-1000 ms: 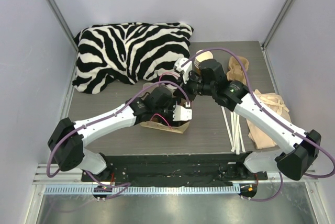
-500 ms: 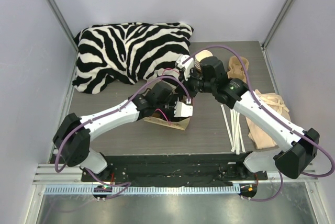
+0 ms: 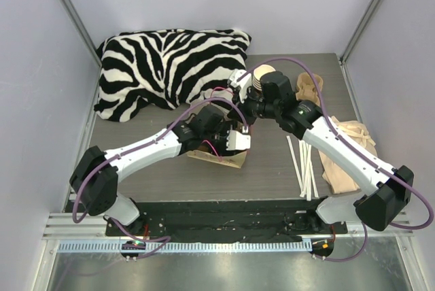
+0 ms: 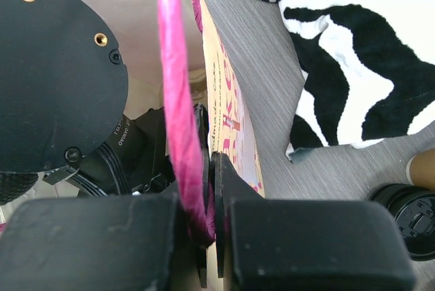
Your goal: Pack the takeout coffee
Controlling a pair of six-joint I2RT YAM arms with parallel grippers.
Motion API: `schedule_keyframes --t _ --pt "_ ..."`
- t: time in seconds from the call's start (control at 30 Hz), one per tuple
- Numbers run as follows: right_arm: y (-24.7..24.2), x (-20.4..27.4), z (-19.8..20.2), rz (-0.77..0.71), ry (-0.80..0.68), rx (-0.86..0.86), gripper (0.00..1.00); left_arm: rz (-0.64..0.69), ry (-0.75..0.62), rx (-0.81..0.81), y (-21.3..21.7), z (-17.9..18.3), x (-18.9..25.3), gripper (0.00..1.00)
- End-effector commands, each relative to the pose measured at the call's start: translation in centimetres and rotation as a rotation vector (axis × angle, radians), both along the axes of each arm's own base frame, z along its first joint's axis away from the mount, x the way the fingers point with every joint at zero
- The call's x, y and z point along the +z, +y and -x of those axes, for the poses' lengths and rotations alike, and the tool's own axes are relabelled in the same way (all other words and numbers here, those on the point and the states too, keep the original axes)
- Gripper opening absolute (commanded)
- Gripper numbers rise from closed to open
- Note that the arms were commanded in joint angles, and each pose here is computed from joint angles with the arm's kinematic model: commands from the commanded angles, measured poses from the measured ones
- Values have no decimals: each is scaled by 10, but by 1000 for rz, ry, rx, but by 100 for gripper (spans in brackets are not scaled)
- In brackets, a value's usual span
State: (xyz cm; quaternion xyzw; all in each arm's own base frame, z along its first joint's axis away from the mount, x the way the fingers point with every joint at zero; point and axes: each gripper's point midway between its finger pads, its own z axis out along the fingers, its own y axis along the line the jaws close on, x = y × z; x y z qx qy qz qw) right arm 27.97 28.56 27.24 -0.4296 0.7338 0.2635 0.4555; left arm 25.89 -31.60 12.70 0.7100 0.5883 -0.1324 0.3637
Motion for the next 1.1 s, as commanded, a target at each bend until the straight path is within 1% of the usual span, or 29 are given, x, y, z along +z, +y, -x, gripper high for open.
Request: schedule_keyframes --t 0.0,0.13,0.17,0.23,0.27,0.43,0.47,0.5,0.67,0.7,0.73,1.07 --pt "15 23 24 -67 0 120 1 -159 204 241 54 10 -46 46" --pt "14 24 22 -65 -13 113 1 -136 174 243 54 8 -41 54" --pt "14 24 22 -64 -18 113 1 -121 161 242 53 6 -38 60" --pt "13 24 23 -63 -21 118 1 -112 155 245 53 6 -36 63" --pt "13 24 24 -64 -23 120 1 -103 147 243 52 5 -34 69" --pt "12 24 25 -66 -33 124 1 -67 127 247 49 3 -25 75" --pt "12 23 25 -63 -33 127 1 -56 122 244 48 3 -23 78" --pt "12 24 25 -65 -37 126 1 -44 116 238 47 4 -20 84" --pt "12 23 23 -65 -41 122 1 -7 108 218 43 7 -9 89" --pt "13 23 23 -65 -41 125 1 -3 105 218 42 7 -7 96" --pt "13 22 23 -64 -41 126 1 5 101 216 41 7 -4 98" --pt "13 20 22 -59 -52 133 1 77 59 217 30 -1 31 100"
